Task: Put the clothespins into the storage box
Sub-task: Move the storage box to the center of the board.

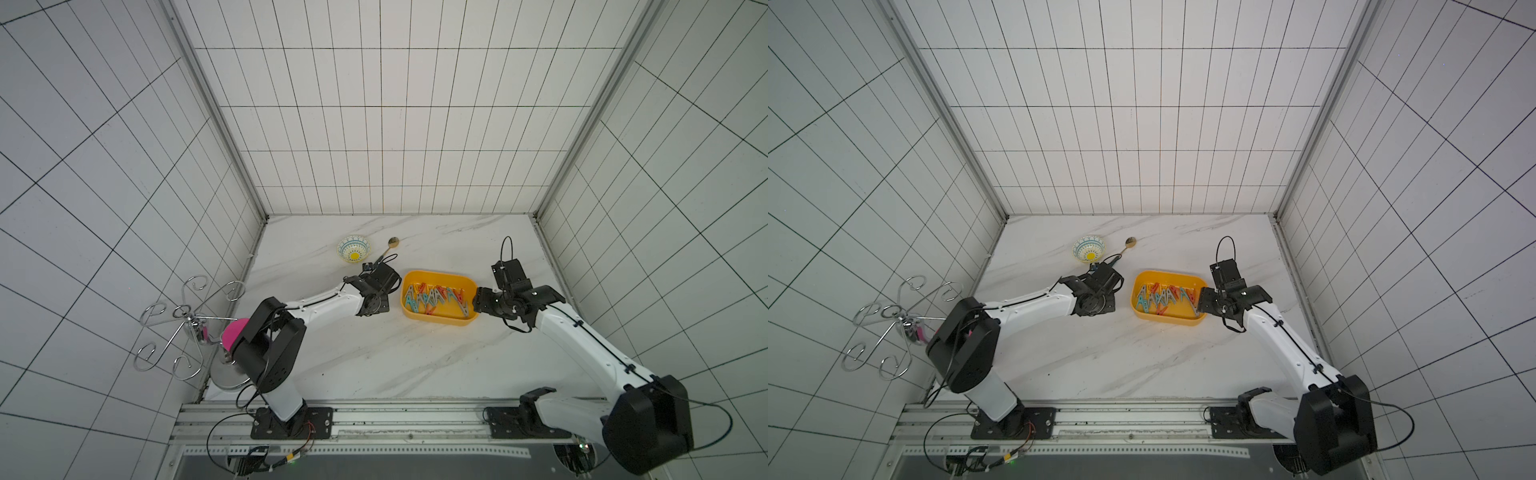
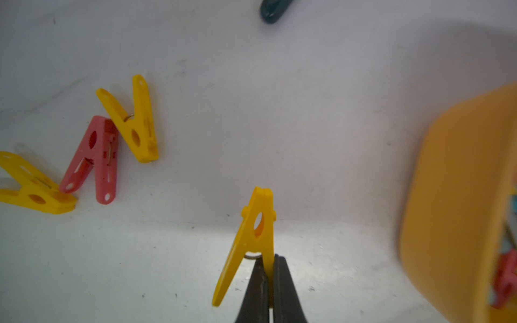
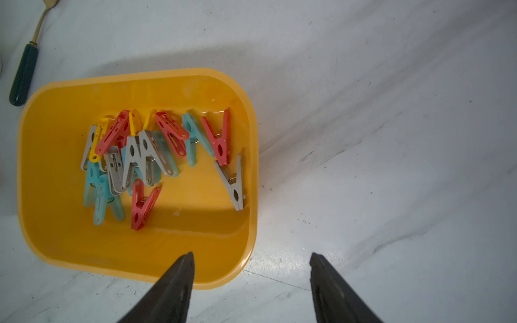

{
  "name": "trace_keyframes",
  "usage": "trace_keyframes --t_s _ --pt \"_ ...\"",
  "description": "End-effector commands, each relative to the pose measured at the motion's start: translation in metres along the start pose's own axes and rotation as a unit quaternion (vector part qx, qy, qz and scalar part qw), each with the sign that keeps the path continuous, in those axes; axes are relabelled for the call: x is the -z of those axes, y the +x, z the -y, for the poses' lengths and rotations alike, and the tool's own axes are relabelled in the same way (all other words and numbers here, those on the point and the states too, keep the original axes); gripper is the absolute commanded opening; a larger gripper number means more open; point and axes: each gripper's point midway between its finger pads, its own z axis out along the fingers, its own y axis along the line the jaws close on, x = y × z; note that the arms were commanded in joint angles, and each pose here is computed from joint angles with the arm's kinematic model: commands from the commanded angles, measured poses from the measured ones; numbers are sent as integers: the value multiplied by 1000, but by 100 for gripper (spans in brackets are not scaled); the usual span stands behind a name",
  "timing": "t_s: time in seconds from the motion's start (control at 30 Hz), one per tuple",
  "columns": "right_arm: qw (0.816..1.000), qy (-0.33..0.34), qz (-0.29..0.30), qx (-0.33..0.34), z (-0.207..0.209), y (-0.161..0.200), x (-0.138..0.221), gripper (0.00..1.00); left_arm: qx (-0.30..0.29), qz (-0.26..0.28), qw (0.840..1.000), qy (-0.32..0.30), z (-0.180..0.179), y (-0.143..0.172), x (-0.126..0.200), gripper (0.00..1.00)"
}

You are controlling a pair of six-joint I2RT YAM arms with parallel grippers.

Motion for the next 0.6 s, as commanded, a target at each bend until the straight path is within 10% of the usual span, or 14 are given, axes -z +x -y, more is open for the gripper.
trace_keyframes --t_s 0.0,0.57 --pt "1000 11 -15 -1 6 1 -11 69 -21 41 999 26 29 -19 33 5" --pt "997 -15 -69 39 -17 21 -47 17 -135 17 990 36 117 2 19 5"
